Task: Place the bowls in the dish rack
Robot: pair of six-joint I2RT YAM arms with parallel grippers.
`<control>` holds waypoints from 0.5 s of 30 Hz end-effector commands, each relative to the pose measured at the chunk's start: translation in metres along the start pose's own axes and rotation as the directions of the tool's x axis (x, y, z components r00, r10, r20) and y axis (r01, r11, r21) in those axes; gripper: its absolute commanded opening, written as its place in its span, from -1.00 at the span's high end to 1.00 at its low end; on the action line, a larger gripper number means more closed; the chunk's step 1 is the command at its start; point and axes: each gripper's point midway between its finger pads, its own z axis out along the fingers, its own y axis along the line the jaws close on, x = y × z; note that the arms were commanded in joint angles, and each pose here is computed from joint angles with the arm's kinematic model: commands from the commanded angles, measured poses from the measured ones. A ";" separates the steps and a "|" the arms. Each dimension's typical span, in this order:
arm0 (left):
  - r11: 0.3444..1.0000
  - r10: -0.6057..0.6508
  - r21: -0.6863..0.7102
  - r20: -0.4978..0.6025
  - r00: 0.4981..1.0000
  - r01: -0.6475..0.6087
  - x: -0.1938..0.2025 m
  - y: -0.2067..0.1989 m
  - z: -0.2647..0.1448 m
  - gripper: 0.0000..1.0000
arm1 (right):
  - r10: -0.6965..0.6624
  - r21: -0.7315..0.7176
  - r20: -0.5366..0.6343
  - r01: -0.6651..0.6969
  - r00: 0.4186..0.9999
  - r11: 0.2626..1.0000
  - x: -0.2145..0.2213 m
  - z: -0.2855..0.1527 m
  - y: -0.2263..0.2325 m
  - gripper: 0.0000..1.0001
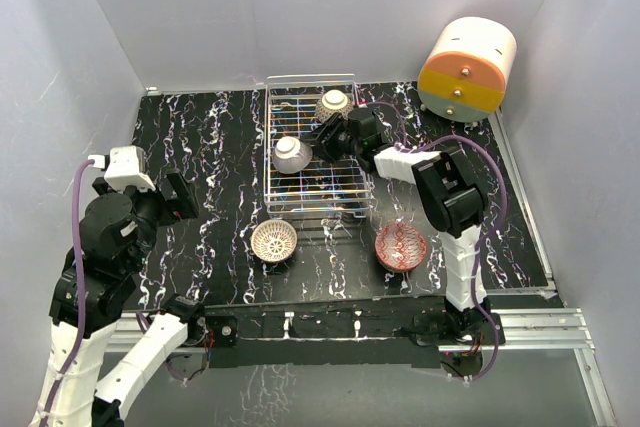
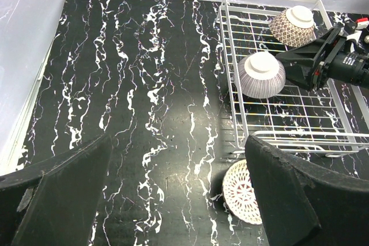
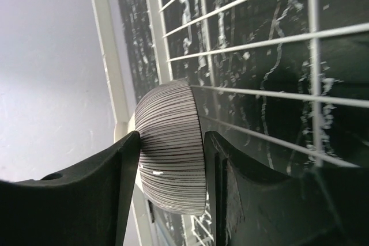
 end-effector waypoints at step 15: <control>1.000 -0.011 0.014 0.014 1.000 0.011 -0.002 -0.002 -0.002 -0.94 | -0.207 0.185 0.121 0.183 0.971 0.966 -0.039 -0.018 0.002 -0.39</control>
